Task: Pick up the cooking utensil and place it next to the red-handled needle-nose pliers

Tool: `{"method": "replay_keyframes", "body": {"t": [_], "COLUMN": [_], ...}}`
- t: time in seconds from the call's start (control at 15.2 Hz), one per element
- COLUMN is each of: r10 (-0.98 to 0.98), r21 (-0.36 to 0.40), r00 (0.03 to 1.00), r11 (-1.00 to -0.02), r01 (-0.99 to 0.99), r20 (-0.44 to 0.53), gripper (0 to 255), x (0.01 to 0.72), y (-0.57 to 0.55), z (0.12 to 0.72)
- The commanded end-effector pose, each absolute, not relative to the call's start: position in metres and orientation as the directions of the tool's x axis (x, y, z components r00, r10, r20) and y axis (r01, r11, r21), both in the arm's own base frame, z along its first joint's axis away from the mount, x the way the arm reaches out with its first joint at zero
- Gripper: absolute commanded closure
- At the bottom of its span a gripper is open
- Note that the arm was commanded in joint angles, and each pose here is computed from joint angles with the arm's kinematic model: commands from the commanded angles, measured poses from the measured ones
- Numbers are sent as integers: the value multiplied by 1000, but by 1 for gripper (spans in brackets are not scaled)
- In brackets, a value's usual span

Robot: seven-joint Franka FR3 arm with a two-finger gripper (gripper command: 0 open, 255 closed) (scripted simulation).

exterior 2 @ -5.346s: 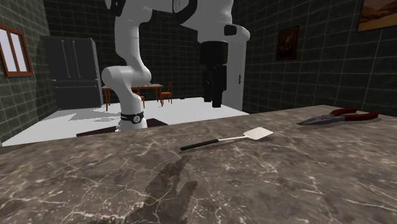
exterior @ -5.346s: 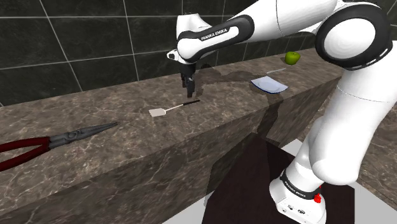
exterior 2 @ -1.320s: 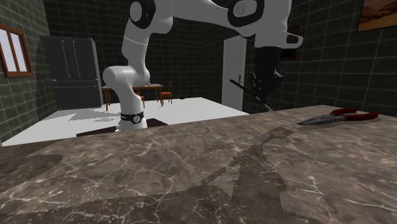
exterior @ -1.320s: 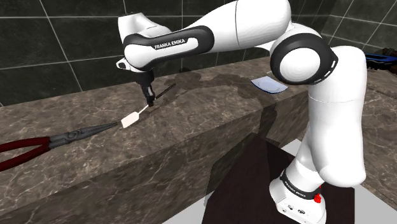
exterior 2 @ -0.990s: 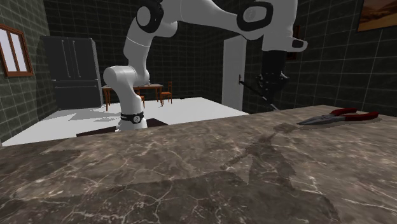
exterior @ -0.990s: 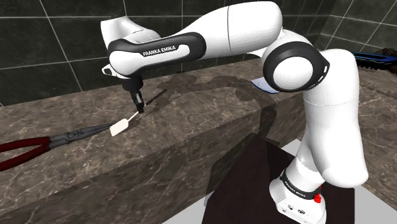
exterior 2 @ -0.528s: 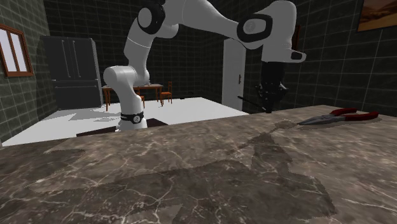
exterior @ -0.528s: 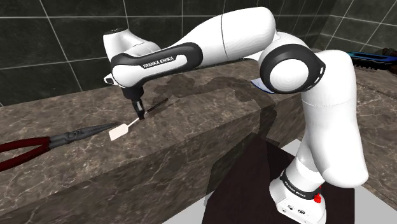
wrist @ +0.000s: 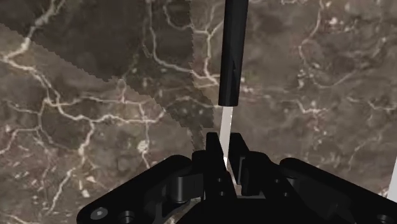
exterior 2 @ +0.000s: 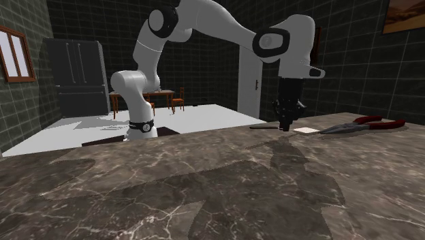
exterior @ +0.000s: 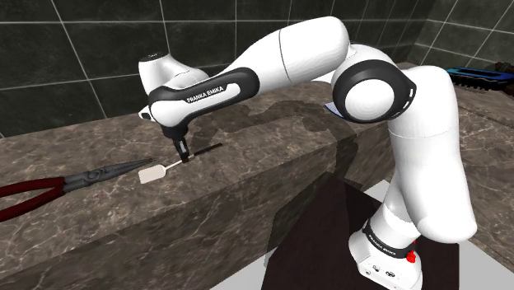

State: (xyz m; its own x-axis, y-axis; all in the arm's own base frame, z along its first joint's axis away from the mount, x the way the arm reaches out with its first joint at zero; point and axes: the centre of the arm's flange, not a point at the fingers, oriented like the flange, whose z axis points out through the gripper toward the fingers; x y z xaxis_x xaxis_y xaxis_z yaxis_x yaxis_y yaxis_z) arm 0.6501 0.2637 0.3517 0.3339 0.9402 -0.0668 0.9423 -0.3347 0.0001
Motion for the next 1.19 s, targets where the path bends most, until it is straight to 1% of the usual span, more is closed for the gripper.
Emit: {"method": "replay_keyframes", "body": {"t": [0.0, 0.26, 0.33, 0.66, 0.92, 1.12], "r10": [940, 940, 940, 940, 940, 940], "r21": [0, 0, 0, 0, 0, 0], "r00": [334, 334, 334, 334, 334, 334], "r11": [-335, -335, -335, -335, -335, -335], "r01": [942, 942, 942, 942, 942, 942], "r20": [-66, -66, -66, -66, -66, -66], "gripper": [255, 255, 0, 0, 0, 0], "x": [651, 651, 651, 651, 652, 652], "y": [264, 264, 264, 264, 267, 267], "z": [350, 350, 351, 351, 400, 400]}}
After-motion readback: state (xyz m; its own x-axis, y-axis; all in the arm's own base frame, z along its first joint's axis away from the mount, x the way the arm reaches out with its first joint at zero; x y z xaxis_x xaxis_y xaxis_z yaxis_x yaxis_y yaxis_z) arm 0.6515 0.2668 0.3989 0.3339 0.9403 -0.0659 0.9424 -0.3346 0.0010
